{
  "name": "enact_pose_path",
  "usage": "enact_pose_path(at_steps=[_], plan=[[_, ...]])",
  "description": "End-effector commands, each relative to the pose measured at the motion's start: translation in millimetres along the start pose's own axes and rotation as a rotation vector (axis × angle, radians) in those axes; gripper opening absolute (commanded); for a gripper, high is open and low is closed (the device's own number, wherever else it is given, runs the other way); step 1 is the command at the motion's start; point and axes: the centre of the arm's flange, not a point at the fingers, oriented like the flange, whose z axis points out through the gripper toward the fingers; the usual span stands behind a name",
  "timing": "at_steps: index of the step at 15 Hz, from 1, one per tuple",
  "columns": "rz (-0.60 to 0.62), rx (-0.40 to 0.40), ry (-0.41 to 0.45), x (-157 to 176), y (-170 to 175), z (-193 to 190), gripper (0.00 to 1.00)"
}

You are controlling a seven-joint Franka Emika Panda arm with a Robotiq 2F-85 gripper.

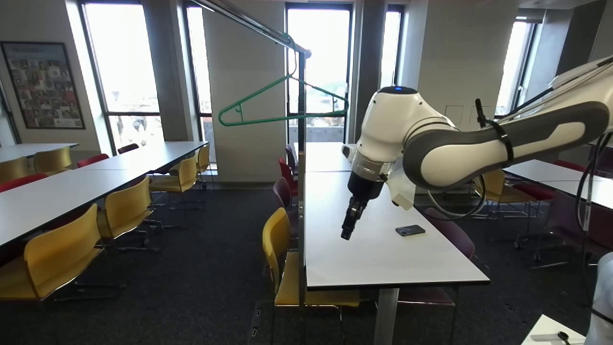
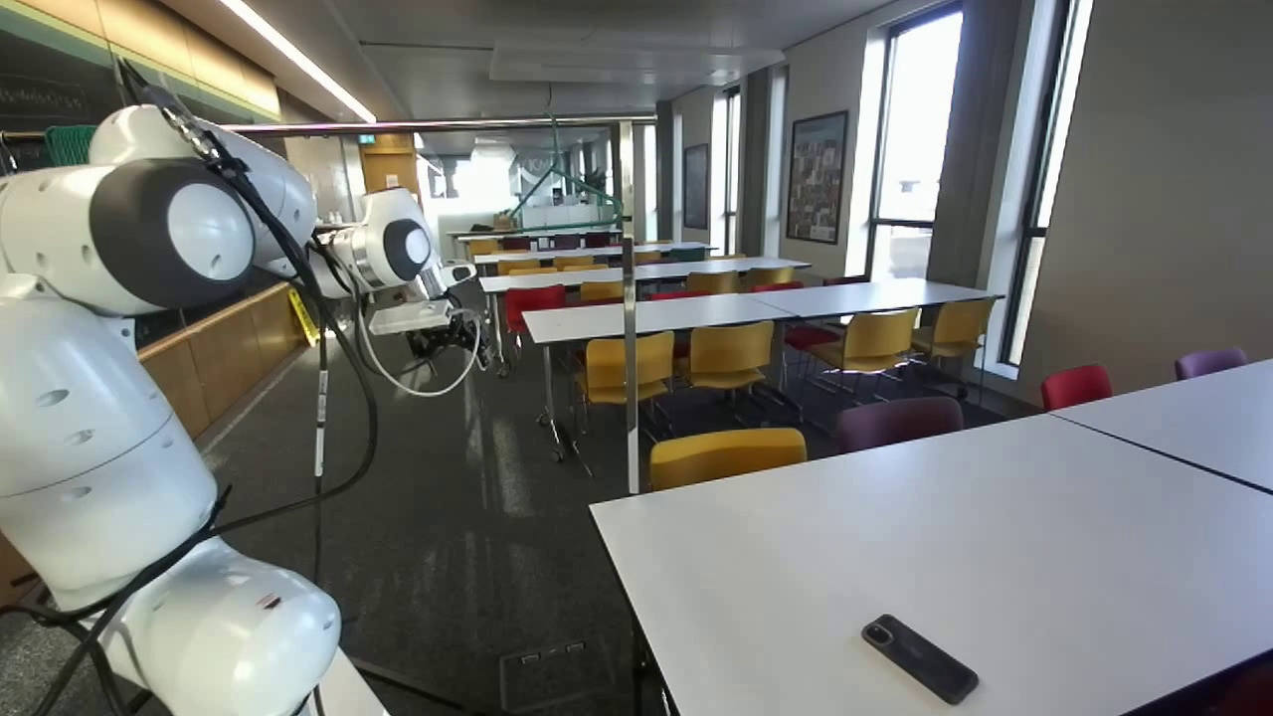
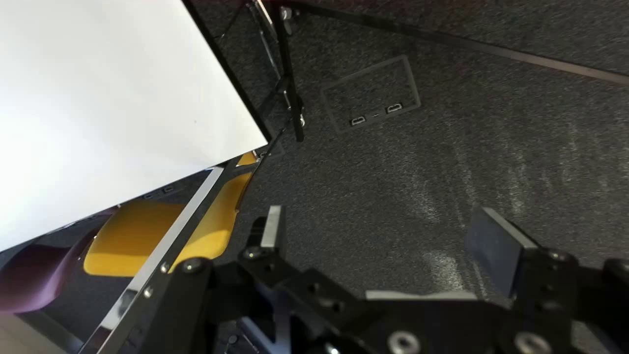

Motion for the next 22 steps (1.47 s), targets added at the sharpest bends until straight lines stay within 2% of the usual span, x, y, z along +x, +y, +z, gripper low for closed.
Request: enact_pose_path(at_steps=[1, 5, 7, 11, 14, 15, 17, 22], plan=[[0.036, 0.073, -0.03, -80, 15, 12, 1.0], [0.132, 0.091, -0.174, -126, 6, 25, 1.0], [0.139, 0.095, -0.211, -143, 5, 29, 1.0], [0.146, 0.107, -0.254, -159, 5, 32, 1.0], [0.174, 0.172, -0.335, -162, 2, 36, 1.0], [0.157, 0.136, -0.305, -151, 1, 43, 1.0], [0.164, 0.151, -0.331, -155, -1, 45, 1.0], [0.166, 0.154, -0.332, -155, -1, 45, 1.0]])
